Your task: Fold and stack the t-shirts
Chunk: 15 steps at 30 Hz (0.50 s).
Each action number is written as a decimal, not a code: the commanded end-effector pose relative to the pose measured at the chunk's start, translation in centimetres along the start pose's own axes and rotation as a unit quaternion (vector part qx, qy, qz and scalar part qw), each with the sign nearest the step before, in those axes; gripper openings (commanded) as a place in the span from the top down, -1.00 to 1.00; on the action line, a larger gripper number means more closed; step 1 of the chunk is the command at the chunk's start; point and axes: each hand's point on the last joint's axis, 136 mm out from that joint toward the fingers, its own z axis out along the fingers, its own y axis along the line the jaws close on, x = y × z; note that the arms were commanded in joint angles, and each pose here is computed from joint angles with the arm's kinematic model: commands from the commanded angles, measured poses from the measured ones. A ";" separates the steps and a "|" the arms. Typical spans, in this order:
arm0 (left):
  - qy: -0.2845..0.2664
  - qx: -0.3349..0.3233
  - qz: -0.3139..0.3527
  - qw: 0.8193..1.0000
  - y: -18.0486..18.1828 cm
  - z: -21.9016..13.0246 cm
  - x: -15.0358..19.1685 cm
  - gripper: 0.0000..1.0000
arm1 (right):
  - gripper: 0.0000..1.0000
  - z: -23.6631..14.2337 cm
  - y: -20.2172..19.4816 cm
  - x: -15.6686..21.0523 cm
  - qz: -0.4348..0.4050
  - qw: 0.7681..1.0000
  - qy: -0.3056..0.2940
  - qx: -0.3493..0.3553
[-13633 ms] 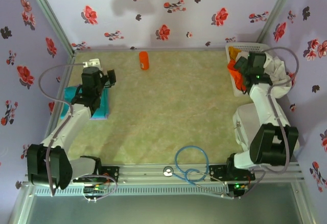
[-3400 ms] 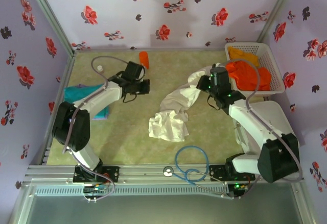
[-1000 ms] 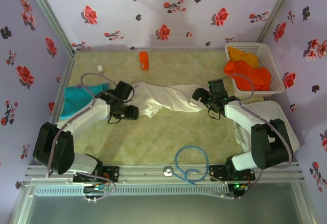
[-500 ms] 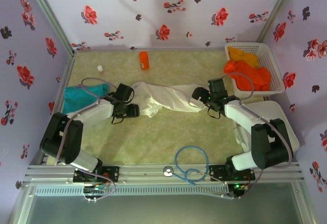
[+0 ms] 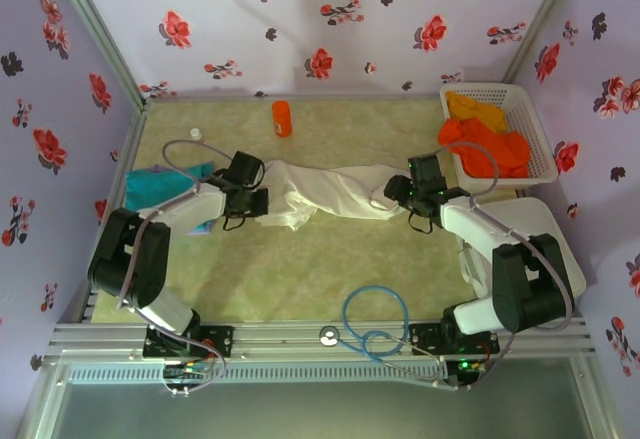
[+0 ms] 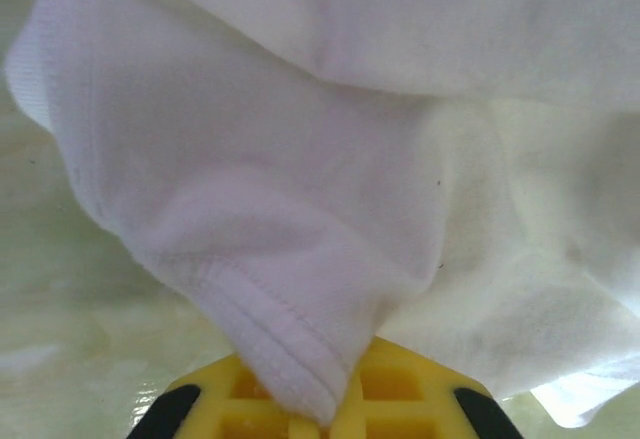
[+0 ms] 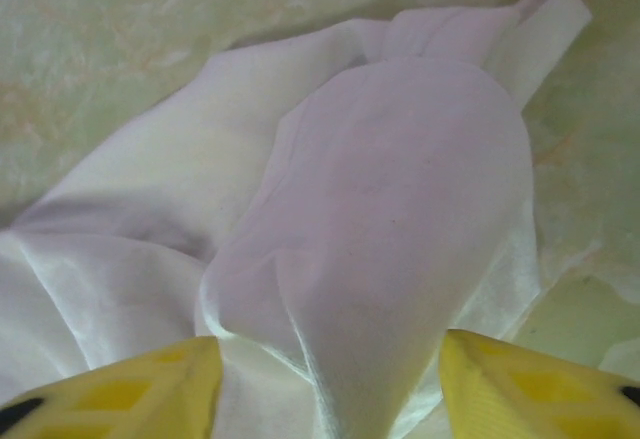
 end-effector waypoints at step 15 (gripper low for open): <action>-0.064 -0.001 0.013 0.998 1.6 -11.3 -8.4 1.00 | 1.00 -3.2 2.0 -6.8 0.008 0.999 -0.045 0.017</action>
